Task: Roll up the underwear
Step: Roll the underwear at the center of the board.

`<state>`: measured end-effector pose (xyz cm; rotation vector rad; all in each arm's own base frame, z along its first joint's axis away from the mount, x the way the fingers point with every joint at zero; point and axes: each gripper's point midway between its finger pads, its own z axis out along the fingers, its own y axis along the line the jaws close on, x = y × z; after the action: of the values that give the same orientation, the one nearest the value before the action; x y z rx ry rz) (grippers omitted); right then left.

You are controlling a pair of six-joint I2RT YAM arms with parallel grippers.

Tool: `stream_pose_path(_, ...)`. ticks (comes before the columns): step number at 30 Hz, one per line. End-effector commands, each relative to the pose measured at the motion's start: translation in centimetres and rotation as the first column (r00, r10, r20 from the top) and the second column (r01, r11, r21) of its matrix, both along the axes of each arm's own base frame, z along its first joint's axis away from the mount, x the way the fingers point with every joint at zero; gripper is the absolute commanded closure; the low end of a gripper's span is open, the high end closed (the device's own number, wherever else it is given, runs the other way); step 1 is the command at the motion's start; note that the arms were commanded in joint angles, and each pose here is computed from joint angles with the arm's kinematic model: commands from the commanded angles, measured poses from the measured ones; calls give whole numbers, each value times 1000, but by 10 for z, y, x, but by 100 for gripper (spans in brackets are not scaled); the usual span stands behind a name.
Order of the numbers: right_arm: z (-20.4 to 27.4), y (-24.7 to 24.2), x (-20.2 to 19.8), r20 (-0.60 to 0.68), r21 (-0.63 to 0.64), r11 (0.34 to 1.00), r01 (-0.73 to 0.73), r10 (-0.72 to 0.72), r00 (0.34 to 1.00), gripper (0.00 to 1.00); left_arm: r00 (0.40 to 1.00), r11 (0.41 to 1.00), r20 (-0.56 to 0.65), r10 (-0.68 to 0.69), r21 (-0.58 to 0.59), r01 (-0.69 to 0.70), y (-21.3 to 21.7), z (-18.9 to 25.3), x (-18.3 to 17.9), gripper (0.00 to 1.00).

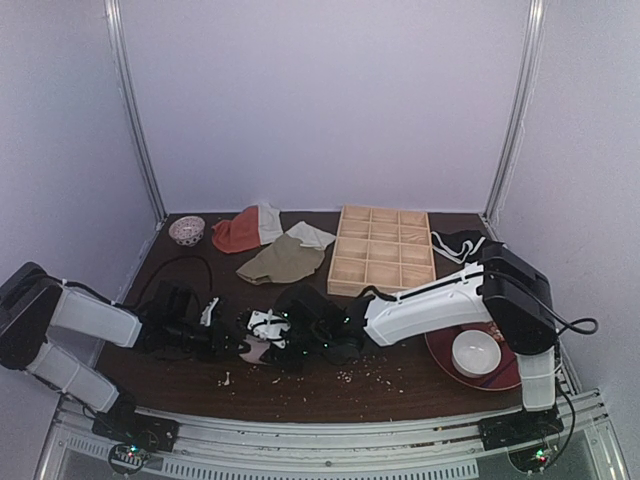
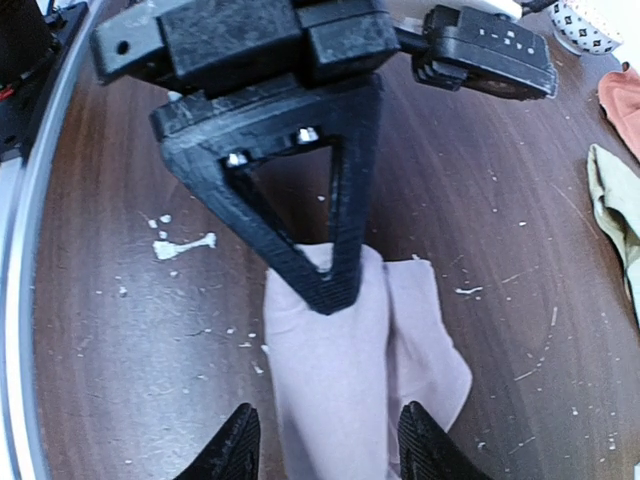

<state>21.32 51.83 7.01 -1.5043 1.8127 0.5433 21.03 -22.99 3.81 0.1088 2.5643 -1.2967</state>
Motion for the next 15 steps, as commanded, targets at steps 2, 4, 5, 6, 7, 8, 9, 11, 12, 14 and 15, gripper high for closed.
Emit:
stream_pose_path(2, -13, 0, 11, 59, -39, 999, 2, 1, 998, 53, 999, 1000, 35, -10, -21, 11, -5, 9, 4, 100)
stream_pose_path(4, -16, 0, 9, 54, -45, 999, -8, 10, 998, 53, 999, 1000, 34, -9, -22, 9, -4, 9, 4, 100)
stream_pose_path(5, -18, 0, 8, 51, -48, 999, -14, 16, 999, 53, 999, 1000, 36, -8, -21, 9, -4, 10, 4, 100)
stream_pose_path(6, -20, 0, 6, 48, -50, 999, -20, 23, 999, 53, 999, 1000, 35, -10, -21, 11, -4, 9, 4, 100)
stream_pose_path(7, -22, 0, 4, 44, -55, 998, -27, 29, 999, 53, 999, 1000, 33, -9, -20, 10, -4, 9, 3, 100)
stream_pose_path(8, -24, 0, 2, 45, -60, 998, -32, 34, 998, 53, 999, 1000, 31, -9, -20, 9, -4, 8, 3, 100)
stream_pose_path(9, -27, 0, 0, 46, -68, 997, -36, 39, 998, 53, 999, 1000, 31, -10, -19, 10, -4, 8, 3, 100)
stream_pose_path(11, -32, -1, -2, 51, -80, 996, -39, 43, 998, 53, 1000, 1000, 29, -8, -20, 9, -4, 8, 3, 100)
stream_pose_path(12, -34, -1, -2, 53, -85, 996, -40, 45, 998, 54, 999, 1000, 31, -9, -20, 9, -4, 8, 3, 100)
stream_pose_path(14, -37, -1, -2, 58, -93, 995, -45, 50, 997, 56, 1000, 1000, 30, -7, -20, 7, -4, 8, 3, 100)
stream_pose_path(15, -38, -1, -3, 61, -96, 994, -47, 53, 997, 57, 1000, 1000, 29, -7, -20, 8, -4, 8, 3, 100)
